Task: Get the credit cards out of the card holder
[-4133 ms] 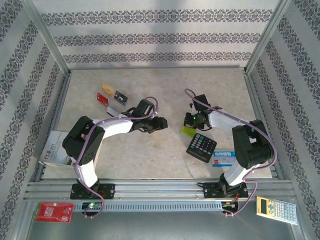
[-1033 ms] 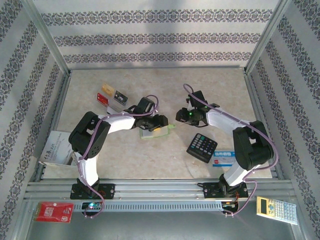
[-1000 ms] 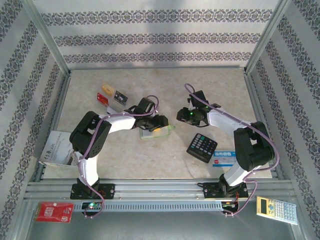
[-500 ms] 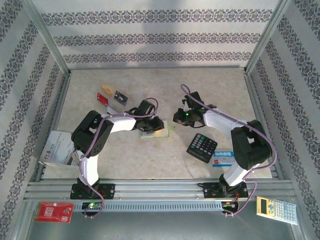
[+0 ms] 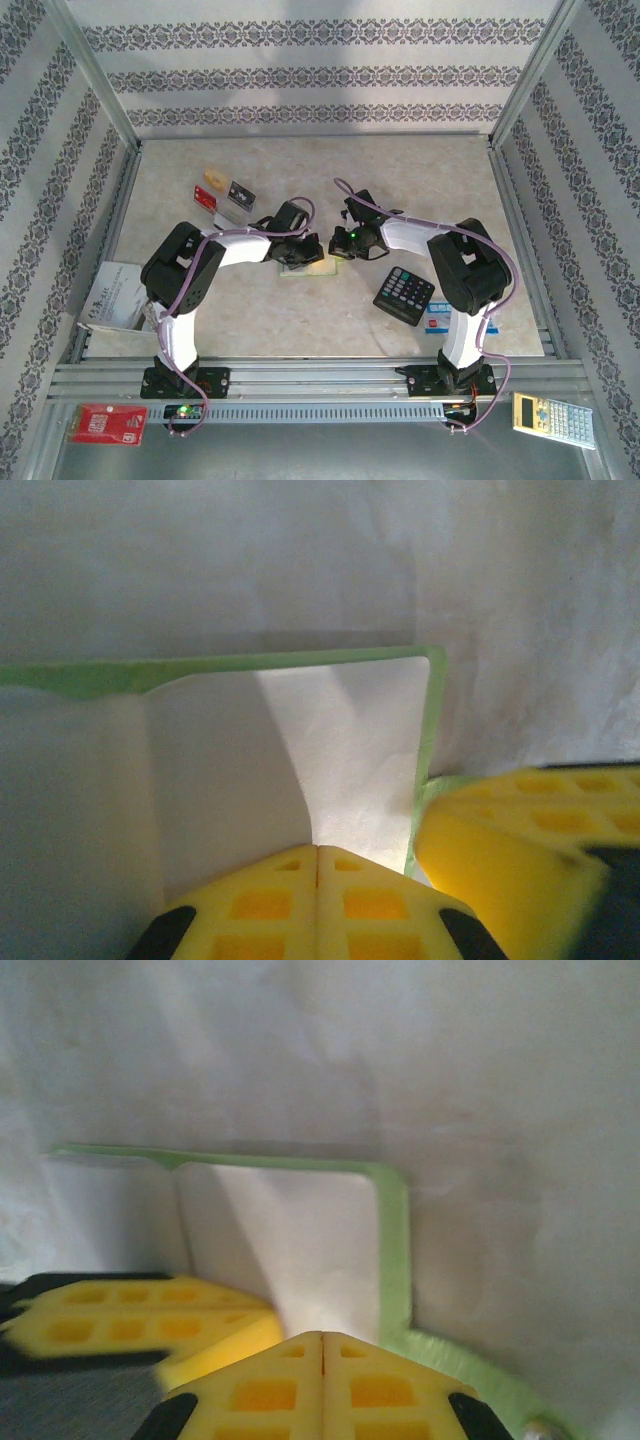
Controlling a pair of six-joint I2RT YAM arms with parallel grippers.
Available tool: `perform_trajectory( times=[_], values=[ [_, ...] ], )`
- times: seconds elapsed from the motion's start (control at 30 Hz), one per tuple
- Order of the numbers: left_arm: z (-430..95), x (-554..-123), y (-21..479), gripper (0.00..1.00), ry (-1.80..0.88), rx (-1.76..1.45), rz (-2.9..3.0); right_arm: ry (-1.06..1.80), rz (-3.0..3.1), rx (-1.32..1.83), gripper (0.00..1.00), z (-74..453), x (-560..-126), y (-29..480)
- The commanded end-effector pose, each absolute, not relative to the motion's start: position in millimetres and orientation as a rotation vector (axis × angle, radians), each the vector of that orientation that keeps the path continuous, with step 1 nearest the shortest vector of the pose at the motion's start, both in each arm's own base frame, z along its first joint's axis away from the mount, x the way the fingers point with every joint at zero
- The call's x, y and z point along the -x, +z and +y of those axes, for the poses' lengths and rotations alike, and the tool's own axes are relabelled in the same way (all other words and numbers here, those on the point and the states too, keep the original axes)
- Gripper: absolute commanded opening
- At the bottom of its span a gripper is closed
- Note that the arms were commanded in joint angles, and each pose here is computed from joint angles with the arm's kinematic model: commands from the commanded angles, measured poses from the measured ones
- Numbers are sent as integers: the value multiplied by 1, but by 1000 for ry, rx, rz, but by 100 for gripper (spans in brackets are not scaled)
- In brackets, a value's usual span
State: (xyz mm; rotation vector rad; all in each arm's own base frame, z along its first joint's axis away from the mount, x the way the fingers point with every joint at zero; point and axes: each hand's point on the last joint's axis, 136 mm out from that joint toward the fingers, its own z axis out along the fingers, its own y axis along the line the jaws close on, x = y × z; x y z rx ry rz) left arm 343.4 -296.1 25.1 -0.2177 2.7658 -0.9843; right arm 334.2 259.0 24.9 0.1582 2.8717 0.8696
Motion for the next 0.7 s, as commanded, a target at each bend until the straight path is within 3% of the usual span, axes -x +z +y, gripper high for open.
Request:
perform_trajectory(
  times=[0.0, 0.07, 0.17, 0.27, 0.4, 0.67],
  values=[
    [-288, -333, 46, 0, -959, 245, 2771, 855, 2892, -158, 7, 260, -335, 19],
    [-274, -331, 52, 5, -887, 278, 2770, 806, 2919, -167, 6, 255, -333, 9],
    [-247, -325, 55, 24, -749, 310, 2789, 758, 2940, -174, 7, 250, -330, 1],
    [-223, -319, 55, 38, -632, 325, 2808, 738, 2949, -170, 8, 248, -330, -3],
    [-207, -314, 48, 44, -555, 335, 2846, 731, 2952, -159, 8, 248, -330, -4],
    [-207, -316, 33, 45, -508, 280, 2894, 732, 2953, -151, 8, 249, -329, -5]
  ],
)
